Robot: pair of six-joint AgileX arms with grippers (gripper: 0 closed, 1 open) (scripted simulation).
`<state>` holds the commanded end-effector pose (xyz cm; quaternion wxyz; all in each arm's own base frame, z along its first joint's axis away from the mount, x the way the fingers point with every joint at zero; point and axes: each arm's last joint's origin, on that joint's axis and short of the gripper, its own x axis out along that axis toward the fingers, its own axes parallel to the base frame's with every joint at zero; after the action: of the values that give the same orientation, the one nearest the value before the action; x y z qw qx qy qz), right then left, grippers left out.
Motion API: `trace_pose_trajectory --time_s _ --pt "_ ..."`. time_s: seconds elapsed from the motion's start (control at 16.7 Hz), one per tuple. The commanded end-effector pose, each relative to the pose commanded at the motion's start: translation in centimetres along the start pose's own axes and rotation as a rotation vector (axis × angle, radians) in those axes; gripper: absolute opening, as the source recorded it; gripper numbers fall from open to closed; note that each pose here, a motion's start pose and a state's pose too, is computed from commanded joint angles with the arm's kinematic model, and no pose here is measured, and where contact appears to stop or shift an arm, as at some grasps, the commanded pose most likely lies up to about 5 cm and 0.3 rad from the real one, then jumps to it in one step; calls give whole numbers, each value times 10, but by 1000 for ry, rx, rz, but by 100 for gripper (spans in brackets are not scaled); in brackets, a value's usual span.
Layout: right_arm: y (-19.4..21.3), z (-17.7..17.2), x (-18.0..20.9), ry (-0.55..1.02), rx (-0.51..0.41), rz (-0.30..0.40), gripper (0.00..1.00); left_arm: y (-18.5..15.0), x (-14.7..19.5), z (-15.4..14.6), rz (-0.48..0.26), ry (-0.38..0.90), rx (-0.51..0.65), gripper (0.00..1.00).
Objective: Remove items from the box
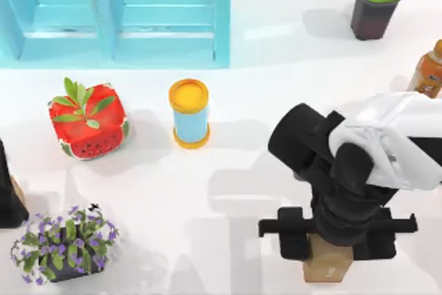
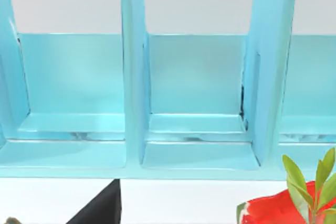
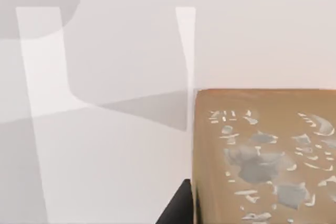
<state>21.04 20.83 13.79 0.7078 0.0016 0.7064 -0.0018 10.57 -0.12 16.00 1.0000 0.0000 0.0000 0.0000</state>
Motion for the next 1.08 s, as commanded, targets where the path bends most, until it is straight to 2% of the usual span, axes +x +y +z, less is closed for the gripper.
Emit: trace_pose_trajectory --time_s 0.18,0.24,0.78,1.08 --pt "0 0 0 0 0 0 98 0 0 0 0 0 0 100" --pt "0 0 0 0 0 0 100 0 0 0 0 0 0 100" --pt "0 0 -1 -1 1 0 100 0 0 0 0 0 0 100" --pt "3 3 -25 -5 1 -4 100 0 0 0 0 0 0 100"
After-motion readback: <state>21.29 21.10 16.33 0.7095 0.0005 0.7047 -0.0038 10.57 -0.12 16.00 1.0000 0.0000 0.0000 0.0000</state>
